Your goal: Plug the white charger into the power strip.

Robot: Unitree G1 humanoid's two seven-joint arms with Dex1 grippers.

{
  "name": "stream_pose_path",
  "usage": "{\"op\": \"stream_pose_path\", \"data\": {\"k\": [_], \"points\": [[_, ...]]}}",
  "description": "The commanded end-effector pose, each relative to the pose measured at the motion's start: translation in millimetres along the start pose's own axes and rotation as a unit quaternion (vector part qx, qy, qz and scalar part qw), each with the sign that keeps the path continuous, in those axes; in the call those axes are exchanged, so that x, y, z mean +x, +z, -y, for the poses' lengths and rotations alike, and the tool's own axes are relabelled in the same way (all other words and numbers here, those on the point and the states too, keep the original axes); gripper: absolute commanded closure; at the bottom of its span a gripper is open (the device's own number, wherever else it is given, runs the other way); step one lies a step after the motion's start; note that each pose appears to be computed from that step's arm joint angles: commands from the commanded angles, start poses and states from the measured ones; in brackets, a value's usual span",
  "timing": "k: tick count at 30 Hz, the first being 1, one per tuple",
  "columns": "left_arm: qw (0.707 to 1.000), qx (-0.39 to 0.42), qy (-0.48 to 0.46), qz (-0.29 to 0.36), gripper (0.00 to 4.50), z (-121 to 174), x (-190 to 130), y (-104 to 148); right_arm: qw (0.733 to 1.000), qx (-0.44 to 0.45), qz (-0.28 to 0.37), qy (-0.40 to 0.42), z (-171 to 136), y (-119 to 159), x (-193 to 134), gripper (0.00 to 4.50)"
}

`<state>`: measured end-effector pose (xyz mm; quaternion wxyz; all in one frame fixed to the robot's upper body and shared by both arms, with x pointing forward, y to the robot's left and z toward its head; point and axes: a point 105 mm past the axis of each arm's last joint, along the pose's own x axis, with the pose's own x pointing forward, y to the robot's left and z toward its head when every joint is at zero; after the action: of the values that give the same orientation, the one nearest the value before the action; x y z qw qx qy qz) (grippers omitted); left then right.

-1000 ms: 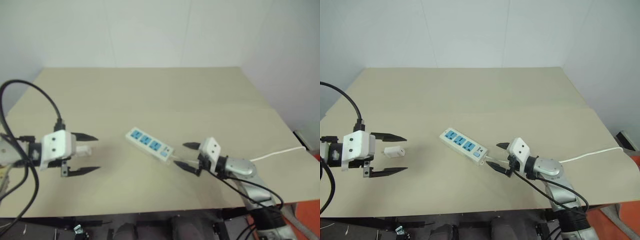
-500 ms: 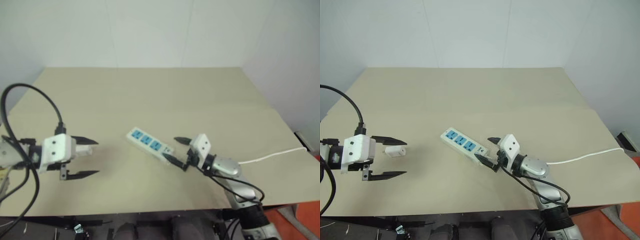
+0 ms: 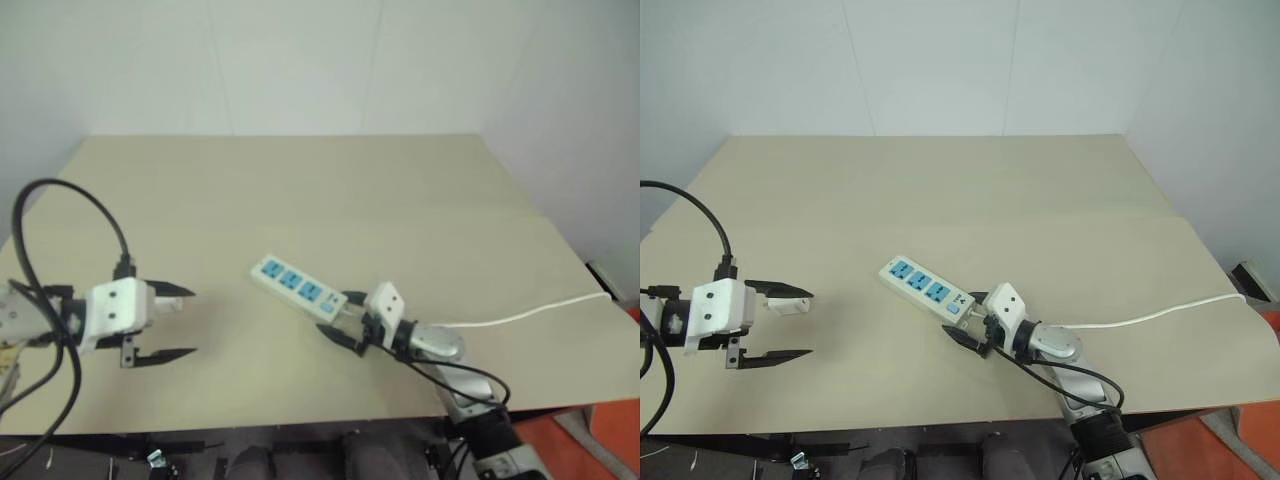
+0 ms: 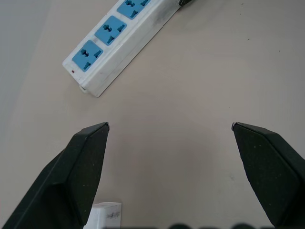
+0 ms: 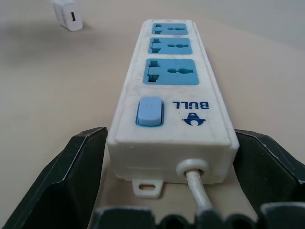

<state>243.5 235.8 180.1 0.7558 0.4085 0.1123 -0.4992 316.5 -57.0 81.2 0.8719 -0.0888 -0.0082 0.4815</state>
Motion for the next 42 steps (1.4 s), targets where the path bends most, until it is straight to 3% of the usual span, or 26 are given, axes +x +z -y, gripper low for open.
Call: {"op": "stream_pose_path", "data": {"k": [1,10,14,21,26,33,42], "points": [[1.000,0.025,0.006,0.003,0.00,-3.6,-1.3,8.4,1.000,-0.016,0.023,-0.004,-1.6,7.1,3.8,0.03],[1.000,0.028,0.011,0.008,0.00,-7.3,-1.7,12.2,1.000,-0.003,0.017,0.002,-4.1,-2.1,8.1,0.03],[0.999,0.030,0.018,0.007,0.00,-8.5,-1.0,11.7,1.000,-0.008,0.023,0.014,-7.9,-1.4,9.8,1.09],[0.999,0.033,0.026,0.010,0.00,-9.9,2.7,12.5,0.999,-0.026,0.027,0.032,-11.4,0.7,11.9,1.09],[0.998,0.055,0.017,0.017,0.00,-21.6,-0.4,17.5,0.993,-0.032,0.028,0.111,-15.0,6.1,1.4,1.09],[0.992,0.066,-0.040,-0.101,0.00,-59.7,-6.9,-2.5,0.977,-0.042,0.008,0.209,-18.3,7.7,-1.2,1.09],[0.959,0.095,-0.125,-0.234,0.00,-102.8,9.7,-4.7,0.973,-0.032,-0.004,0.229,-18.7,4.1,6.2,1.09]]}}
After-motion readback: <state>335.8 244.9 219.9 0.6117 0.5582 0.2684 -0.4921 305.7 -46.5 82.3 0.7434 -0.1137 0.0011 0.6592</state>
